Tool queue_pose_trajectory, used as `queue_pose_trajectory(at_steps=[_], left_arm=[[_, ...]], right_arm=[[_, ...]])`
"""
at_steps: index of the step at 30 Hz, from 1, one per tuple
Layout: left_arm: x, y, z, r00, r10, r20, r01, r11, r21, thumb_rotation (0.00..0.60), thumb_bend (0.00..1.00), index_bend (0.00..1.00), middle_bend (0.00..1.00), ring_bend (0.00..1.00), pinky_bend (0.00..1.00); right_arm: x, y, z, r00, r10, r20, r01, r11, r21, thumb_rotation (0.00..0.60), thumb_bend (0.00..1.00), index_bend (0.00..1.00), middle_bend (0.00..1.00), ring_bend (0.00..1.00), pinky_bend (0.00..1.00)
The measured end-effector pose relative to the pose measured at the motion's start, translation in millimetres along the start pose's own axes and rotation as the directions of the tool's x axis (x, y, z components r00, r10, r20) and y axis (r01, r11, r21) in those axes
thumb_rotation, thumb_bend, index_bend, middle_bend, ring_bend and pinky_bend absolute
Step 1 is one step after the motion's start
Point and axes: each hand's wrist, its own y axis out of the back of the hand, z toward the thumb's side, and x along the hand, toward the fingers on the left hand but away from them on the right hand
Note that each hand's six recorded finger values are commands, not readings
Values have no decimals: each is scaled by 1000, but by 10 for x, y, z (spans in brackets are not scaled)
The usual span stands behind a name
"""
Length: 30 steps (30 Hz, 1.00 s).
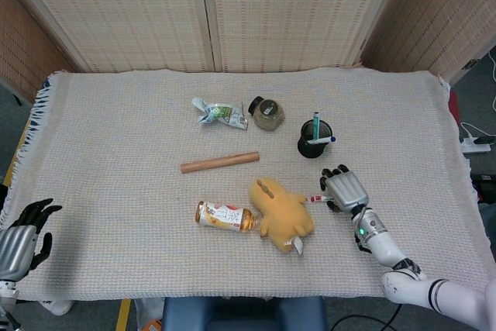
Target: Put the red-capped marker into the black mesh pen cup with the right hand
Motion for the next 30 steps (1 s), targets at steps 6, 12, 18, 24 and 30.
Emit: queue_pose_trajectory(at_steps=[6, 12, 18, 24, 30], left_arm=[[0, -11, 8, 1000, -4, 2, 4, 1000, 2, 600, 587, 229, 92, 87, 355], [-4, 4, 1, 1000, 2, 0, -2, 1000, -2, 600, 587, 229, 92, 87, 355], [-2, -8, -2, 1000, -4, 0, 4, 1000, -1, 600, 587, 230, 92, 88, 355], [-1, -7, -7, 1000, -3, -3, 3, 1000, -1, 600, 587, 230, 92, 91, 356], [-1, -3, -6, 1000, -1, -1, 1, 1000, -2, 600, 587, 231, 91, 92, 357]], right_arm=[[-28, -50, 74, 1000, 12, -12, -12, 1000, 7, 600, 213, 475, 222, 287, 201], [-43, -31, 105, 1000, 3, -17, -3, 1000, 0, 600, 212, 514, 238, 307, 226], [-35, 1, 71, 1000, -15, -8, 15, 1000, -2, 600, 213, 594, 271, 338, 260], [-46, -52, 33, 1000, 0, 1, 0, 1000, 22, 600, 215, 626, 279, 347, 270], [-41, -10, 92, 1000, -21, -16, 21, 1000, 3, 600, 218, 634, 284, 364, 287]])
